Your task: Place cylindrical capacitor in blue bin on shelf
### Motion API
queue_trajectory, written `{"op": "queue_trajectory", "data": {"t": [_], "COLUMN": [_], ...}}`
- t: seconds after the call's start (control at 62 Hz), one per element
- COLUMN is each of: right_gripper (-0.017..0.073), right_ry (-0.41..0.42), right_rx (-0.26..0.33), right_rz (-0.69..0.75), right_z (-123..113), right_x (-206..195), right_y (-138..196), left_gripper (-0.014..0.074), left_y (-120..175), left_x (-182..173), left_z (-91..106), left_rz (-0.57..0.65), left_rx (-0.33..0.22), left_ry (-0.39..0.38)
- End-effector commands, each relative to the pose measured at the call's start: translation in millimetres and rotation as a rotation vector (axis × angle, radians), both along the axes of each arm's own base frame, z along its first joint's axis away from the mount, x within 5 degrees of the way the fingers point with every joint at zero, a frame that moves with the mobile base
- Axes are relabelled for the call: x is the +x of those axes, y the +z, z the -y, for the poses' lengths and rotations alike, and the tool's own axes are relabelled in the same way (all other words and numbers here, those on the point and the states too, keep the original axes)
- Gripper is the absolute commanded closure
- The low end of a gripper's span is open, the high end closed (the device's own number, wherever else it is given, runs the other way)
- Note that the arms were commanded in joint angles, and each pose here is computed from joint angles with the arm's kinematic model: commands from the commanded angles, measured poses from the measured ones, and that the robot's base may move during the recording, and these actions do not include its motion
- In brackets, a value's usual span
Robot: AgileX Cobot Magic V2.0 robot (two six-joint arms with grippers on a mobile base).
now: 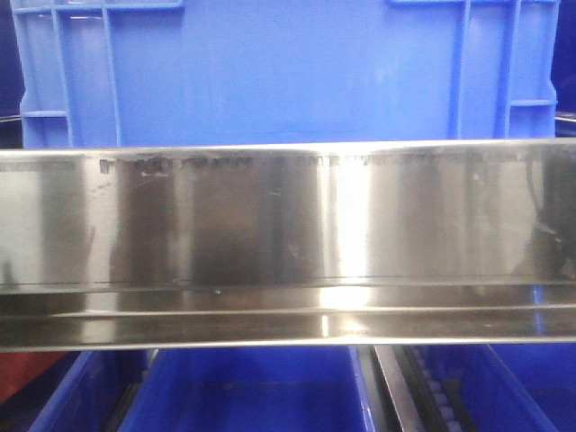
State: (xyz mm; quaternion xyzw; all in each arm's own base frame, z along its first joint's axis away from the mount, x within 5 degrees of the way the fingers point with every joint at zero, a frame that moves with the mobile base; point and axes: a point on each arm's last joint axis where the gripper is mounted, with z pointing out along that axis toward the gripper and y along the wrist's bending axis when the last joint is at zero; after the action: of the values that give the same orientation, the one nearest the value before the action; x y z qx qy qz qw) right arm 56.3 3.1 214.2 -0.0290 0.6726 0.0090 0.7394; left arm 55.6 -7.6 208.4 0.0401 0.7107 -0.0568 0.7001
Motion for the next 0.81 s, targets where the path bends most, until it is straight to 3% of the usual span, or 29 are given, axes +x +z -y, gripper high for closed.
{"op": "queue_trajectory", "data": {"t": [0.0, 0.79], "right_gripper": [0.0721, 0.0721], "right_ry": [-0.006, -0.006], "right_rx": [-0.001, -0.001], "right_rz": [0.024, 0.024], "right_z": [0.4, 0.4], "right_x": [-0.5, -0.5], "right_y": [1.7, 1.7], "left_gripper": [0.0704, 0.0704], "left_y": [2.4, 6.2], "left_x": [0.2, -0.1], "left_z": [0.1, 0.1], "left_rz": [0.069, 0.110], "left_rx": [-0.043, -0.045], "left_ry": [-0.001, -0.002]}}
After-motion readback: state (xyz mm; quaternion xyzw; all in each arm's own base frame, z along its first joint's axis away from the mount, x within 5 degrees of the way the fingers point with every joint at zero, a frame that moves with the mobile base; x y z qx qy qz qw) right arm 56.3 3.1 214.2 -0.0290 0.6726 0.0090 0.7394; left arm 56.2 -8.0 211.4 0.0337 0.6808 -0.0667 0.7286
